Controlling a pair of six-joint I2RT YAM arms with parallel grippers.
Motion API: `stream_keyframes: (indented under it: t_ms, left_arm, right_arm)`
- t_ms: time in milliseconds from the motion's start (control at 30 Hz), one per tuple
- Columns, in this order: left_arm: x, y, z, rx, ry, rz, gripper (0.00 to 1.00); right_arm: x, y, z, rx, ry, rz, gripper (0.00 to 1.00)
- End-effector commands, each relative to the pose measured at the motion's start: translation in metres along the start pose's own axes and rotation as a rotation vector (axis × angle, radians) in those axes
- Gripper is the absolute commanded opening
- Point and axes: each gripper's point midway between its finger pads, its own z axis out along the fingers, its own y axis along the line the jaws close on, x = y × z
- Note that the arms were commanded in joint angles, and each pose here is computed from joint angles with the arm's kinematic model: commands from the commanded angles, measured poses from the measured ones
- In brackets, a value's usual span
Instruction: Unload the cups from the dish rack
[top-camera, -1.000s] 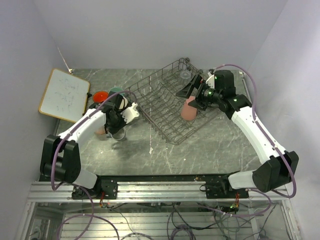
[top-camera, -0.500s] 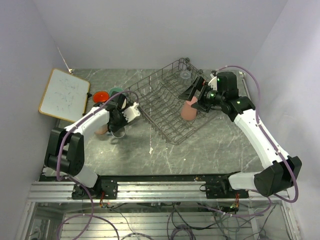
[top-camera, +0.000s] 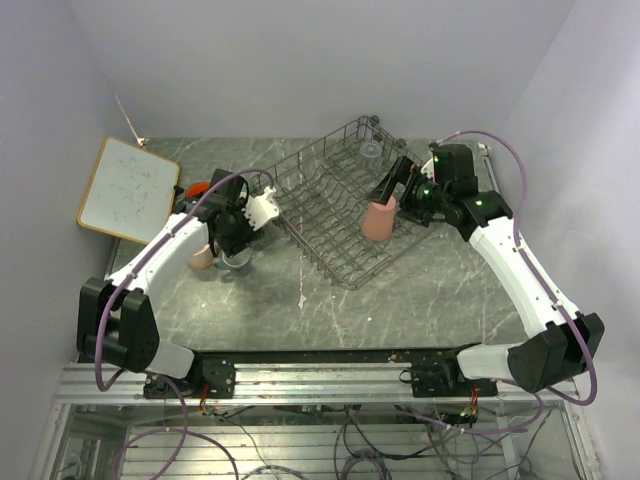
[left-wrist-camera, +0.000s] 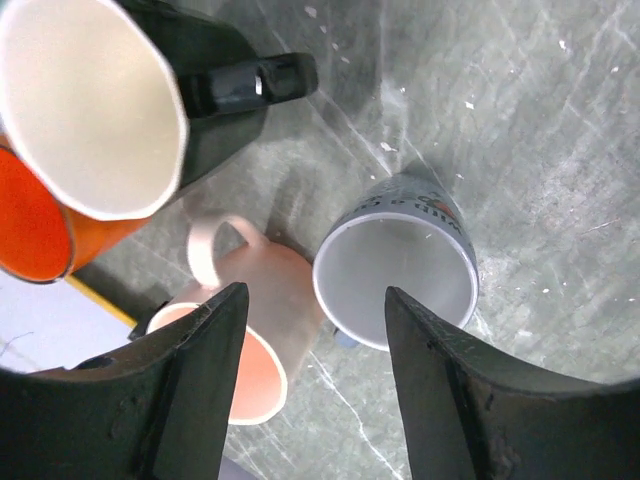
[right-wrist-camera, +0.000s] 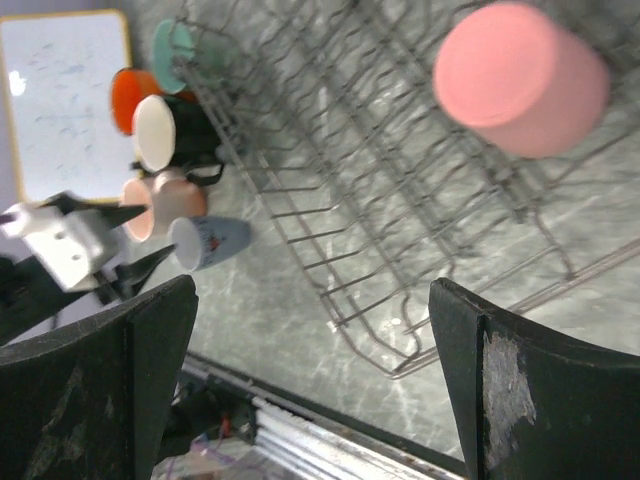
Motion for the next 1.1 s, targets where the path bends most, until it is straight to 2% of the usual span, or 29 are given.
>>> stream_keyframes:
  t_ms: [0, 33, 133, 333, 467, 667, 1067]
  left_arm:
    - [-0.029, 0.006, -0.033, -0.017, -0.093, 0.01, 0.68]
    - [-0.033, 0.007, -0.041, -0.017, -0.107, 0.008, 0.73]
    - [-0.049, 0.008, -0.065, -0.006, -0.171, -0.003, 0.99]
    - [-0.072, -0.008, -0.096, 0.083, -0.293, -0.04, 0.99]
    - [-0.069, -0.016, -0.097, 0.111, -0.297, -0.039, 0.99]
    - [-0.067, -0.026, -0.1, 0.148, -0.303, -0.054, 0.99]
    - [-0.072, -0.029, -0.117, 0.137, -0.358, -0.08, 0.99]
  right_arm:
    - [-0.025, -0.033, -0.005, 0.207, -0.09, -0.079, 1.0]
    - [-0.028, -0.041, -0.004, 0.247, -0.094, -0.098, 1.0]
    - [-0.031, -0.062, 0.007, 0.371, -0.09, -0.167, 1.0]
    - [-0.036, -0.079, 0.047, 0.536, -0.063, -0.303, 1.0]
    - [-0.046, -0.077, 0.069, 0.554, -0.061, -0.356, 1.0]
    - [-0.051, -0.098, 0.098, 0.657, -0.026, -0.4, 1.0]
    - [-0.026, -0.12, 0.136, 0.663, 0.066, -0.392, 0.91]
